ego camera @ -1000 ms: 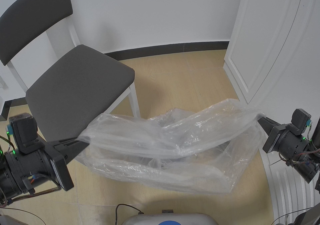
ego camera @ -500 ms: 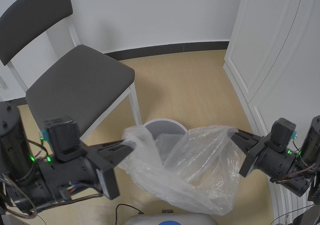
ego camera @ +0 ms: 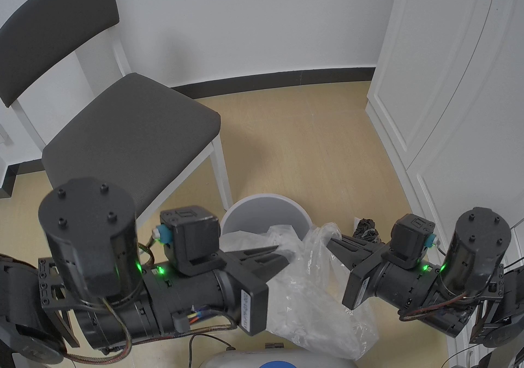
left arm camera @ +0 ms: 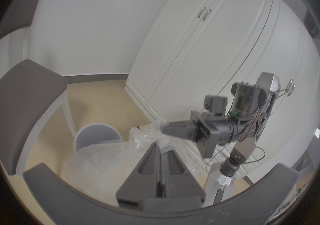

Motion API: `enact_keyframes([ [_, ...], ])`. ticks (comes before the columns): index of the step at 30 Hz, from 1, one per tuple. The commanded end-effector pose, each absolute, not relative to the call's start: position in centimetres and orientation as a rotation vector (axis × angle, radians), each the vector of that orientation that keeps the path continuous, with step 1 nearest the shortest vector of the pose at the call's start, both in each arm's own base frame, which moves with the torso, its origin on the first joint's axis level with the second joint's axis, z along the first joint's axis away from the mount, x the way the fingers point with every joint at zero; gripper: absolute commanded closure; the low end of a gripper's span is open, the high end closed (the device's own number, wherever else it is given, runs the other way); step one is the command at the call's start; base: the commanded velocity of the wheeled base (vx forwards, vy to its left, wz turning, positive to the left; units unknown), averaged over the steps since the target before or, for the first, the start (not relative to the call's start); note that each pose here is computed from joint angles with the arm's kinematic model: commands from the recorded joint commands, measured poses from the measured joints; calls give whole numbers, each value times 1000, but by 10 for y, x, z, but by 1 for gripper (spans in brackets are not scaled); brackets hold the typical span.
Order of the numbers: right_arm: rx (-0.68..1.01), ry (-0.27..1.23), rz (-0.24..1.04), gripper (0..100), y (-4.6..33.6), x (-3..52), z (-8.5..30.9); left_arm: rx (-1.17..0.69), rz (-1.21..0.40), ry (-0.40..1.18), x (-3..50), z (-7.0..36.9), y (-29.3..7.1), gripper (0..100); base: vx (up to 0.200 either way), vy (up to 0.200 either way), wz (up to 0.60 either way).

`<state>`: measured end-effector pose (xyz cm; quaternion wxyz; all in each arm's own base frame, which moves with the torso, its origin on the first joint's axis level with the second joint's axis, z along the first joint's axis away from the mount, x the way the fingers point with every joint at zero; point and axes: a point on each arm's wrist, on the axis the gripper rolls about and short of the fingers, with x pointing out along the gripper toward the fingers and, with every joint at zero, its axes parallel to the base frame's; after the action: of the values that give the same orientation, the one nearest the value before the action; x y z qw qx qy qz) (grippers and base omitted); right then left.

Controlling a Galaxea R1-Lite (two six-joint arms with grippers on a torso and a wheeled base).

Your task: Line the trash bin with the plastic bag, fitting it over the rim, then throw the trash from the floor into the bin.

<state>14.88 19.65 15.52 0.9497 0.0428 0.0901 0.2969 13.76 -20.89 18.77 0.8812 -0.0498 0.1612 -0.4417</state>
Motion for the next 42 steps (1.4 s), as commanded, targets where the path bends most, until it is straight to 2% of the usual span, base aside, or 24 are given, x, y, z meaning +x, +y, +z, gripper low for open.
enact_keyframes([
  [1, 81, 199, 571, 100, 199, 162, 143, -130, -918, 309, 153, 196, -208, 100, 0, 0, 0],
  [8, 97, 181, 540, 100, 192, 172, 146, -140, -993, 322, 159, 194, -207, 100, 0, 0, 0],
  [23, 81, 220, 459, 100, 186, 195, 132, -140, -963, 374, 189, 157, -218, 100, 0, 0, 0],
  [29, 84, 215, 455, 100, 186, 196, 133, -190, -960, 366, 184, 164, -216, 100, 0, 0, 0],
  [36, 128, 216, 449, 100, 194, 205, 129, -189, -913, 362, 211, 160, -220, 100, 0, 0, 0],
  [42, 164, 202, 430, 100, 207, 228, 107, -198, -881, 386, 238, 146, -215, 100, 0, 0, 0],
])
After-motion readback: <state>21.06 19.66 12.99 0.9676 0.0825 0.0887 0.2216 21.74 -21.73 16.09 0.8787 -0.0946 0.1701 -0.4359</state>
